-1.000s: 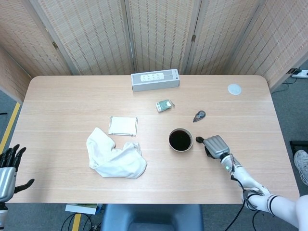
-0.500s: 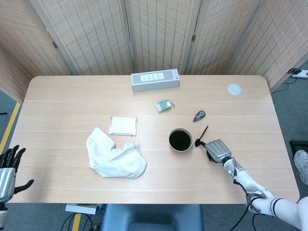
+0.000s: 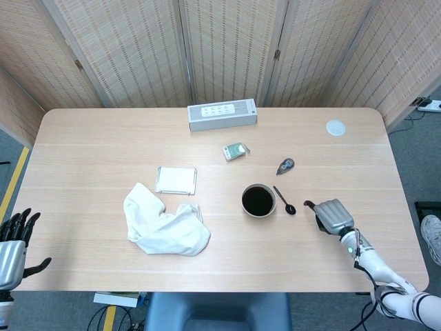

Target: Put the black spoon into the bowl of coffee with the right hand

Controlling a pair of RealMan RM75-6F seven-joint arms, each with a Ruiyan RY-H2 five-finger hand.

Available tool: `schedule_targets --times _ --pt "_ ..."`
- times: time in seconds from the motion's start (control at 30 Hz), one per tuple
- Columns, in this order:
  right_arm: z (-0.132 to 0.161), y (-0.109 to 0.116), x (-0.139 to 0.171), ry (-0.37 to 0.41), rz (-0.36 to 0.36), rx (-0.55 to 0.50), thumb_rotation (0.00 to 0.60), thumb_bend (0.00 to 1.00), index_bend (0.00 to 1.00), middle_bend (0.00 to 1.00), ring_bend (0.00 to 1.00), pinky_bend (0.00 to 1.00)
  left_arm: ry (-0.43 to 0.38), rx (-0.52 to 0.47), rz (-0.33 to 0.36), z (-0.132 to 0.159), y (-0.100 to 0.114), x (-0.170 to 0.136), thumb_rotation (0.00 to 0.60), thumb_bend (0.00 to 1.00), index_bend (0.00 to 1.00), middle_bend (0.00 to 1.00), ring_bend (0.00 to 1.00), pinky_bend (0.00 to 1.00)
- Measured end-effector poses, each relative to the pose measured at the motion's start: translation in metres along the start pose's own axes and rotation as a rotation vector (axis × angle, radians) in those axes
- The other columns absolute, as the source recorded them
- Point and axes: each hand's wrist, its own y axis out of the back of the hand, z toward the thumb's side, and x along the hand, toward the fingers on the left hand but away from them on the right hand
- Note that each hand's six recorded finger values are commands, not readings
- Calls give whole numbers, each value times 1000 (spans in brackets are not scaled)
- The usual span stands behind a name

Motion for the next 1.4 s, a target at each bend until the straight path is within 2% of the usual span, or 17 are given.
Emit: schedule_targets --times 0.4,0.63,0.87,1.4 --pt "26 -13 -16 54 33 -3 600 1000 221 1000 1000 1000 15 1 1 -6 1 -4 600 153 123 61 72 141" --pt "30 -18 -14 69 54 14 600 1000 221 1000 1000 1000 22 -2 -2 -8 0 -7 600 154 122 61 72 141" --pt "19 -20 -4 45 66 30 600 1000 221 1000 1000 1000 22 -3 -2 -8 0 -7 600 153 123 61 72 141" --pt "-26 -19 7 -82 71 35 600 1000 225 1000 1000 1000 15 -6 -11 -6 -3 -6 600 153 122 61 72 141"
